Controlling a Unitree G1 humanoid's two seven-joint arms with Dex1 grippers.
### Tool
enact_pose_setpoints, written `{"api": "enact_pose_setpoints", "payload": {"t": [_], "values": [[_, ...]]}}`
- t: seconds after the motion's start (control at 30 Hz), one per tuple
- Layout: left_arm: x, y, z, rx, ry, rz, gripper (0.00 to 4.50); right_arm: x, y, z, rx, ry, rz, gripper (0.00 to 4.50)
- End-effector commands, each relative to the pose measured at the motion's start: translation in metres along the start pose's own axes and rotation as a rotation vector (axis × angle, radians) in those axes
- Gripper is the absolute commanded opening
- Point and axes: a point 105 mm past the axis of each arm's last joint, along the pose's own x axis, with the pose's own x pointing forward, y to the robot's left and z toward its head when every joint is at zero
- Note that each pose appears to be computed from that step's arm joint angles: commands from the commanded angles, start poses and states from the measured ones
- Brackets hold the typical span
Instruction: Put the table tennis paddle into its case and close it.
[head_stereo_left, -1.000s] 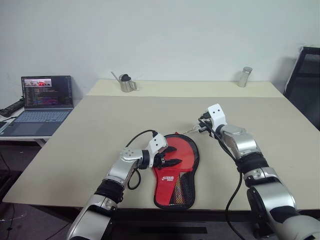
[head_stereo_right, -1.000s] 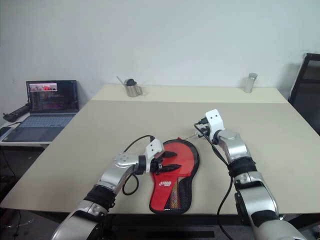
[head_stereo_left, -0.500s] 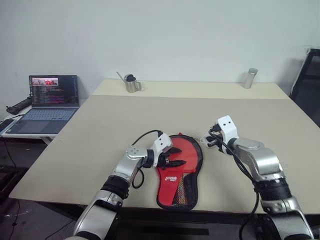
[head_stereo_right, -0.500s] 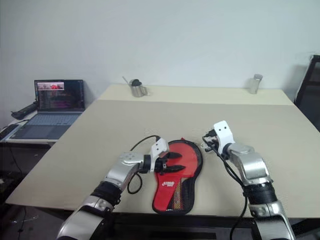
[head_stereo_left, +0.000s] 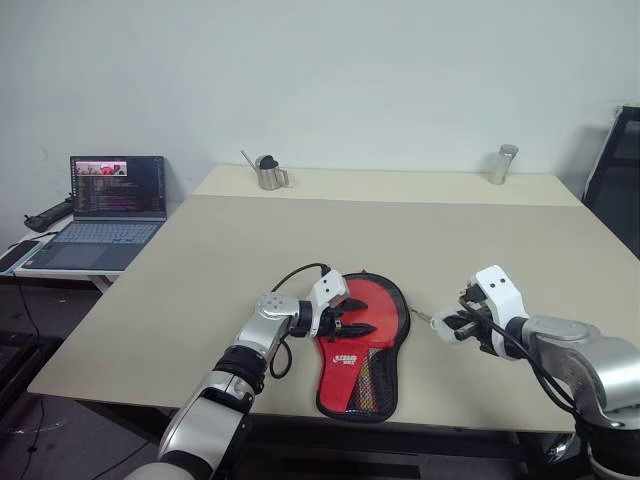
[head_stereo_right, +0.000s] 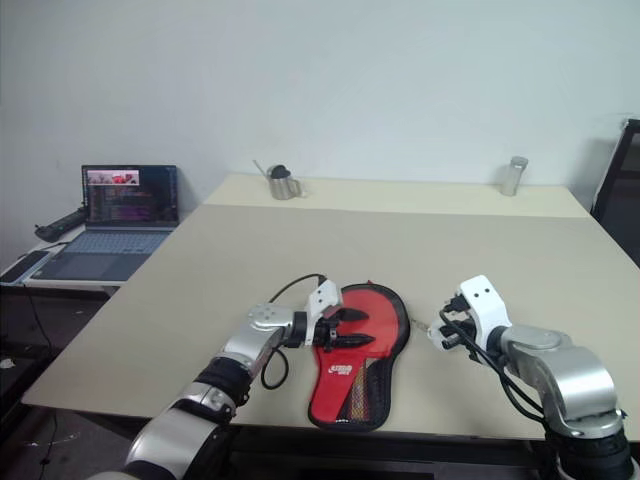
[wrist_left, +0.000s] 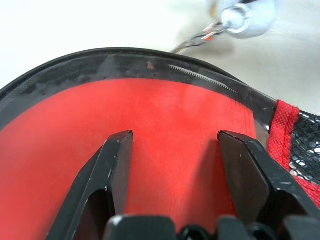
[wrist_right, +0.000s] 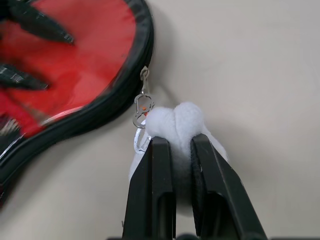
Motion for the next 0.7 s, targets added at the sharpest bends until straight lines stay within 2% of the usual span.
{"api": "enact_pose_setpoints", "payload": {"t": [0.03,0.17,0.7], "values": [[0.004,-0.027,-0.063,-0.124,0.2,-0.075,2.95,-0.015,0.013,-0.003,-0.023,0.004,0.056,0.04],[0.004,-0.029,-0.069,-0.122,0.224,-0.086,2.95,-0.027,0.03,-0.016,-0.023,0.057,0.143,0.04],[0.011,-0.032,-0.069,-0.102,0.225,-0.098,2.95,-0.065,0.09,-0.066,-0.08,0.245,0.457,0.04]]}}
